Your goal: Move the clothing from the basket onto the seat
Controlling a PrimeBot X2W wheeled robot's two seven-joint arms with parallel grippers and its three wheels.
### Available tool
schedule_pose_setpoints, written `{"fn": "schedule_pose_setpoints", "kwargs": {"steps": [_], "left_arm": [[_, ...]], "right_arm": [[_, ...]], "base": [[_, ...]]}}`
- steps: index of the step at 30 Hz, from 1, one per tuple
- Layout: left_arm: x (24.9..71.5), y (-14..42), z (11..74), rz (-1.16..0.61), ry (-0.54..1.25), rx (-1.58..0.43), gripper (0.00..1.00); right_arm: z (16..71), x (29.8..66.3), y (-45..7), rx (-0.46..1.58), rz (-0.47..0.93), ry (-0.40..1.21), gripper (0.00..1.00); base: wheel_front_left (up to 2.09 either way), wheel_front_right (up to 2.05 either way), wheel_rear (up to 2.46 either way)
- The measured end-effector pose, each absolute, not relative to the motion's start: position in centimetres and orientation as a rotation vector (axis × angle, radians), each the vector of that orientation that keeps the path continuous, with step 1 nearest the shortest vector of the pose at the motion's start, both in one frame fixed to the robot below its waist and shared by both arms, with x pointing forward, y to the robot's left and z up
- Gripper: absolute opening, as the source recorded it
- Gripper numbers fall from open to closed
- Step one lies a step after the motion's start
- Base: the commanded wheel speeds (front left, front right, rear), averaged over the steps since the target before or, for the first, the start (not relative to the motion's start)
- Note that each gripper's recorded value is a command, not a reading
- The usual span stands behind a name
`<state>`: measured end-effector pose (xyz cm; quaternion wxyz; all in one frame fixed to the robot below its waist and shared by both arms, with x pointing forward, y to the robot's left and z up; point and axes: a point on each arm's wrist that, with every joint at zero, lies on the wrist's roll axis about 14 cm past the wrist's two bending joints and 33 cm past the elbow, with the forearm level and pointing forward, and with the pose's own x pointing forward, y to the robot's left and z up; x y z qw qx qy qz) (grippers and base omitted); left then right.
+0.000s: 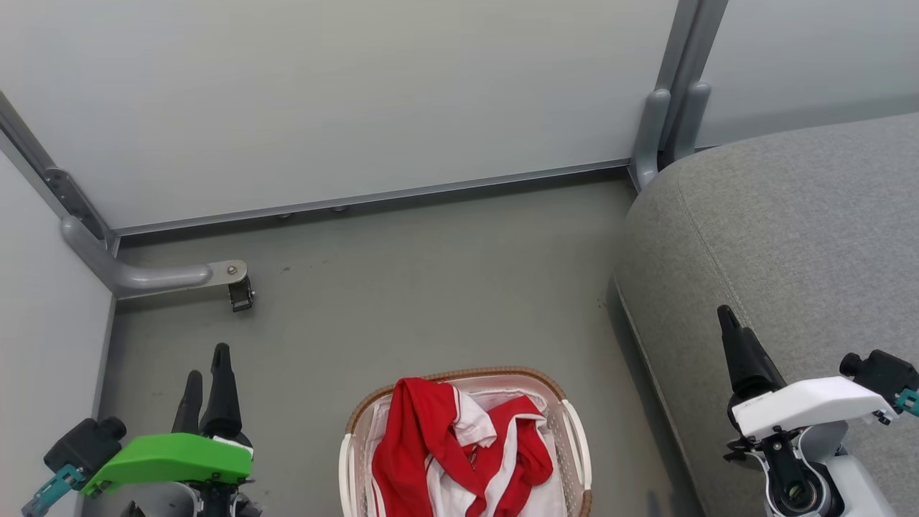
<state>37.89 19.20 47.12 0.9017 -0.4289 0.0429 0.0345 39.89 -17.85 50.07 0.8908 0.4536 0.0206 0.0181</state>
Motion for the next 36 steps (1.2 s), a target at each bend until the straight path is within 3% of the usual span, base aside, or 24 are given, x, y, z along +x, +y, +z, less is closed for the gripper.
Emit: {"fn": "schedule_pose_setpoints", "kwargs": {"steps": [15, 36], "left_arm": [[37.8, 18.4, 46.3, 0.037, 0.122, -0.612, 1.00], [37.7, 17.4, 46.1, -0.008, 0.118, -0.357, 1.00]], "right_arm": [[49.6, 40.2, -16.9, 0.651, 0.081, 0.053, 1.00], [48.8, 40.1, -16.4, 0.400, 0.108, 0.050, 1.00]], "base": [[0.00, 0.00, 0.00], [0.00, 0.00, 0.00]]}}
